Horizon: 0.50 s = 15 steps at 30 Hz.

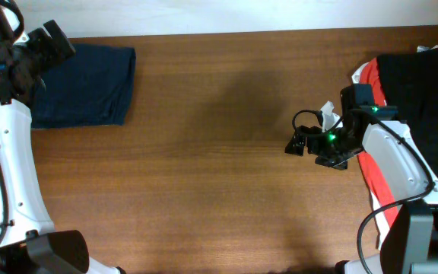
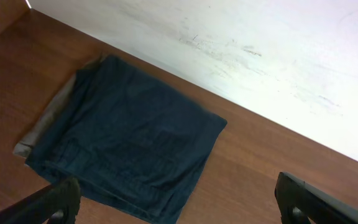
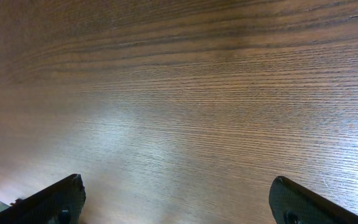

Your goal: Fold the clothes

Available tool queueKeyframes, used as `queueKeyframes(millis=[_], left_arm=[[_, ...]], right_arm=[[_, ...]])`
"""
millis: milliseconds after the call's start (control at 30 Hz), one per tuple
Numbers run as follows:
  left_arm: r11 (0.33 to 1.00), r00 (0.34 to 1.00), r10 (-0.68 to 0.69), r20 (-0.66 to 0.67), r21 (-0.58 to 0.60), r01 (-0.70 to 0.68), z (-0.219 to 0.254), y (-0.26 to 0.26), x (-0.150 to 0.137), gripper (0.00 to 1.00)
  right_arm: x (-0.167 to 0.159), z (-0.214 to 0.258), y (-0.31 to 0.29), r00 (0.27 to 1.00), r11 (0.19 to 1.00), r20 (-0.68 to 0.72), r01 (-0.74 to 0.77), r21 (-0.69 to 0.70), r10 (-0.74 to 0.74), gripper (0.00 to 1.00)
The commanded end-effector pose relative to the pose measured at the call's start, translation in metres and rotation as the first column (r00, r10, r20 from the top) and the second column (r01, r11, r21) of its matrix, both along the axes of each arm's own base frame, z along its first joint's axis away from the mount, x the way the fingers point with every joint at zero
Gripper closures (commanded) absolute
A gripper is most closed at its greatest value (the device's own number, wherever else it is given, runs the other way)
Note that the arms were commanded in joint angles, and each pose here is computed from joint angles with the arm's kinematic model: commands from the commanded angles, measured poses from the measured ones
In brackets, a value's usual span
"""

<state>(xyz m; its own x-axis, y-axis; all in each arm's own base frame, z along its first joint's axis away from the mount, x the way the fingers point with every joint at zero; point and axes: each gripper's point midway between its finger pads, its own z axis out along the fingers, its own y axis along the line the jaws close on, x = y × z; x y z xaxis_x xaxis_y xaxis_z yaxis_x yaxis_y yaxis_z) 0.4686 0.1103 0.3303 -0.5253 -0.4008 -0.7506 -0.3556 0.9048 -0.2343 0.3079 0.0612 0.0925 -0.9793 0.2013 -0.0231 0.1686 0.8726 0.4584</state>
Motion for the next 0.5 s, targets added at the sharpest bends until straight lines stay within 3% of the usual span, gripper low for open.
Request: queueKeyframes(millis=[0, 67, 133, 167, 267, 300, 433, 467], left_arm=[[1.000, 1.000, 0.004, 0.020, 0.008, -0.004, 0.010, 0.000, -0.004, 0.01], [1.000, 1.000, 0.004, 0.020, 0.008, -0.004, 0.010, 0.000, -0.004, 0.01], [1.000, 1.000, 0.004, 0.020, 0.008, -0.004, 0.010, 0.000, -0.004, 0.01], [1.000, 1.000, 0.004, 0.020, 0.008, -0.004, 0.010, 0.000, -0.004, 0.01], [1.000, 1.000, 0.004, 0.020, 0.008, -0.004, 0.010, 0.000, -0.004, 0.01], [1.000, 1.000, 0.004, 0.020, 0.008, -0.004, 0.010, 0.000, -0.004, 0.01], [1.000, 1.000, 0.004, 0.020, 0.008, -0.004, 0.010, 0.000, -0.004, 0.01], [1.000, 1.000, 0.004, 0.020, 0.008, -0.004, 0.010, 0.000, -0.004, 0.01]], right_arm=[[0.003, 0.022, -0.004, 0.997, 1.000, 0.083, 0.004, -0.017, -0.002, 0.02], [0.002, 0.054, -0.004, 0.981, 1.000, 0.194, 0.006, -0.024, -0.001, 0.02], [-0.014, 0.119, -0.003, 0.911, 0.999, 0.413, 0.013, -0.036, 0.003, 0.02], [-0.021, 0.153, -0.006, 0.840, 0.998, 0.543, 0.032, -0.059, 0.005, 0.02], [-0.061, 0.216, -0.005, 0.671, 0.996, 0.741, 0.055, -0.075, 0.019, 0.02], [-0.075, 0.235, -0.010, 0.596, 0.991, 0.802, 0.095, -0.098, 0.022, 0.02], [-0.151, 0.314, -0.027, 0.094, 0.962, 0.994, 0.262, -0.081, 0.058, 0.02], [-0.157, 0.312, -0.027, 0.027, 0.959, 0.996, 0.269, -0.094, 0.090, 0.02]])
